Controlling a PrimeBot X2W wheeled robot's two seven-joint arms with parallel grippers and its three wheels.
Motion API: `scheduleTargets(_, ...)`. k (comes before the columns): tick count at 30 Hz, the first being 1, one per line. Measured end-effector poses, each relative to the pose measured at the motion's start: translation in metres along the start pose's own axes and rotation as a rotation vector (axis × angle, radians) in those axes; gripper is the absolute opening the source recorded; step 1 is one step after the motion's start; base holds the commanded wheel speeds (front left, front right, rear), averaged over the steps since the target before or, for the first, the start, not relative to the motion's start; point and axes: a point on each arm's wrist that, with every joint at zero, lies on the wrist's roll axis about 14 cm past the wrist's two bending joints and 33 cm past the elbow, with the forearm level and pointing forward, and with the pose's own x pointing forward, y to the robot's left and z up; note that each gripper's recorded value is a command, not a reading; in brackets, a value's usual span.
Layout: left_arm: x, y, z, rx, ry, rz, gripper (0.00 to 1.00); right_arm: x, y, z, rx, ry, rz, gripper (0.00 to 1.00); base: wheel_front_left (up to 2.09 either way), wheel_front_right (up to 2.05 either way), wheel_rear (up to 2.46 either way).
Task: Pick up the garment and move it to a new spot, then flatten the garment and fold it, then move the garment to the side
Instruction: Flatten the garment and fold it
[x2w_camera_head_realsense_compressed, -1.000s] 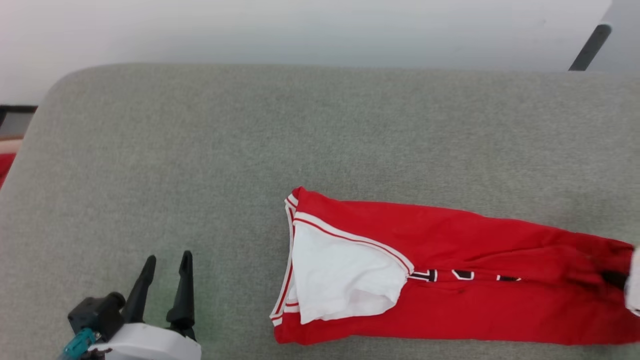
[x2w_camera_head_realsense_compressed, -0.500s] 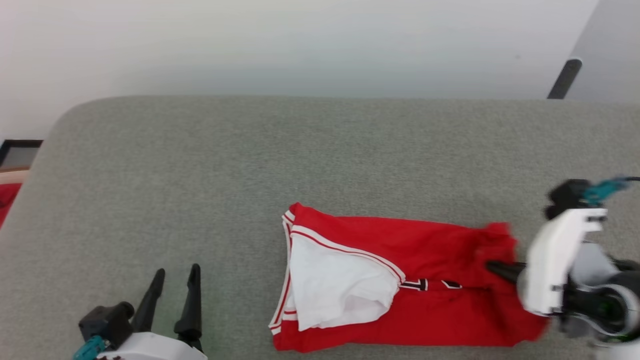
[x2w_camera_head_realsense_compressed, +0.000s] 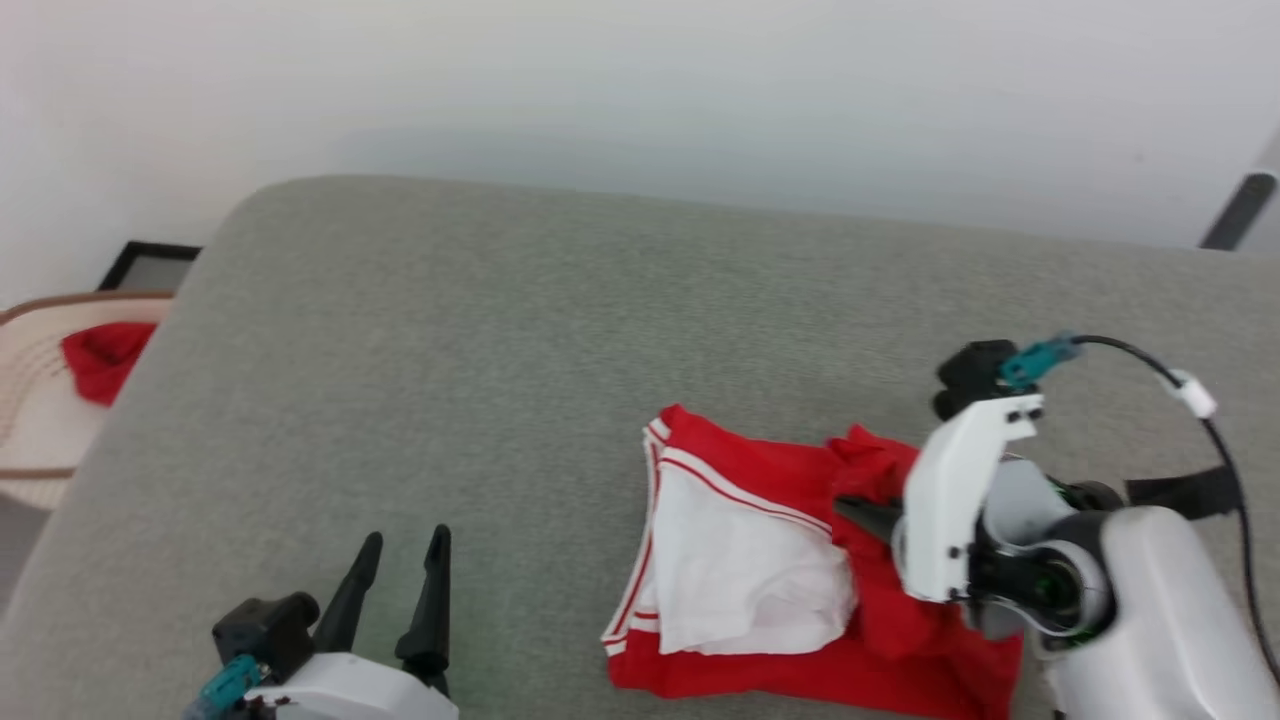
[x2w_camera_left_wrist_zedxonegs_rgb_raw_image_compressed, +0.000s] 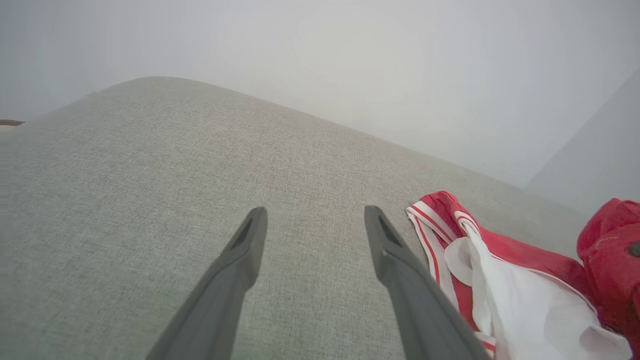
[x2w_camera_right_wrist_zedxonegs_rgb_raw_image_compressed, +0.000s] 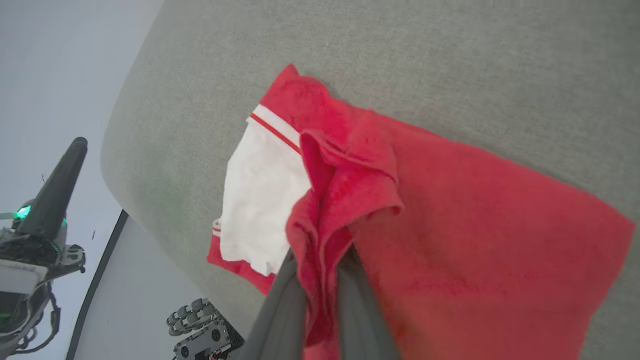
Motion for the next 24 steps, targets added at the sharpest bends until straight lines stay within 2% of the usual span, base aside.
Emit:
scheduleTargets(7, -0.005, 0.007, 0.002, -0.01, -0.011, 0.03, 1.0, 0.037, 0.036, 0.006, -0.065, 0.006, 0.101, 0.0, 0.0, 0.0, 0.0)
scheduleTargets(12, -0.008, 0.011, 0.002, -0.013, -0.014, 0.046, 1.0, 0.06, 0.053, -0.004, -0.104, 0.054, 0.138, 0.0, 0.0, 0.0, 0.0)
scheduleTargets(22, -0.01, 0.018, -0.002, -0.017, -0.005, 0.072, 1.0, 0.088, 0.059, -0.016, -0.124, 0.084, 0.148, 0.01, 0.0, 0.0, 0.0)
scheduleTargets(23, -0.01, 0.018, -0.003, -0.019, -0.003, 0.072, 1.0, 0.089, 0.06, -0.016, -0.117, 0.081, 0.151, 0.27, 0.0, 0.0, 0.0)
scheduleTargets(24, -0.009, 0.018, -0.002, -0.019, -0.004, 0.072, 1.0, 0.089, 0.06, -0.015, -0.118, 0.077, 0.151, 0.46, 0.0, 0.0, 0.0)
